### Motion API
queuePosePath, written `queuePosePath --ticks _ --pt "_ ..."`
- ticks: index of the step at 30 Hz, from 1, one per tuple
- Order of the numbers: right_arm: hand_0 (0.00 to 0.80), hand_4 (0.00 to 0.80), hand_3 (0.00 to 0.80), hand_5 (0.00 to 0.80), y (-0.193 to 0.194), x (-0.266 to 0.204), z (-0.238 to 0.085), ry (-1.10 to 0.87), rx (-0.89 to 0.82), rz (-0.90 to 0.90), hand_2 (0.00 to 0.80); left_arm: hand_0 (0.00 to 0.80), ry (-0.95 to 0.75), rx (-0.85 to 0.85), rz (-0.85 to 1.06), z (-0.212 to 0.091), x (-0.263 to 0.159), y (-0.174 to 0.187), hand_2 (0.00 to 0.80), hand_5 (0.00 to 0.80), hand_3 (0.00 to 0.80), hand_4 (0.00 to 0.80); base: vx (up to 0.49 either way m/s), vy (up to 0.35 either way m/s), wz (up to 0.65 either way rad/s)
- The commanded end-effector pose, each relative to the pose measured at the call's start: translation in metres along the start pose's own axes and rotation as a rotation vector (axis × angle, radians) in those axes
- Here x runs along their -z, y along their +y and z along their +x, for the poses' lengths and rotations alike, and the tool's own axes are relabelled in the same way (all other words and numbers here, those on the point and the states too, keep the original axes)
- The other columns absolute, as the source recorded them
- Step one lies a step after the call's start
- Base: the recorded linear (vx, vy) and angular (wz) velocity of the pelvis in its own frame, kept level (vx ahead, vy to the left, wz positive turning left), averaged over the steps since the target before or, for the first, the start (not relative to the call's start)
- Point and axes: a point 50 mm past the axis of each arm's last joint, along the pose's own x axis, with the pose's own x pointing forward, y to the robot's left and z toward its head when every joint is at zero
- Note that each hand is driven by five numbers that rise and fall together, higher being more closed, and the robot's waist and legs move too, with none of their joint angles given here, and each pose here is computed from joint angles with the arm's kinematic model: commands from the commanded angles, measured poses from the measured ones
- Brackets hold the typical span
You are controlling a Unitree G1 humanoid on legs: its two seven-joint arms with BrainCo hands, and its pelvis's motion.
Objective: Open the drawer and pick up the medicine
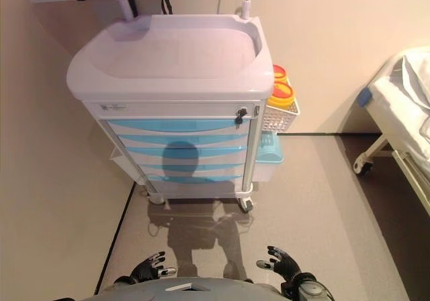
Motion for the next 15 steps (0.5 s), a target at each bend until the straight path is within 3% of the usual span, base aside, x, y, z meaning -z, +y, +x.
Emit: queuePosePath --ticks 1,15 --pt "0.0 0.0 0.0 0.0 0.0069 -0.027 0.0113 -0.073 -0.03 -0.049 0.0 0.0 -0.042 0.054 0.06 0.0101 -0.0219 -0.0106 0.0 0.0 0.0 0.0 0.0 0.0 0.0" --pt "0.0 0.0 0.0 0.0 0.0053 -0.0214 0.0091 -0.064 -0.016 -0.033 0.0 0.0 -0.034 -0.01 -0.027 0.0088 -0.0191 -0.0032 0.0 0.0 0.0 0.0 0.038 0.007 0.0"
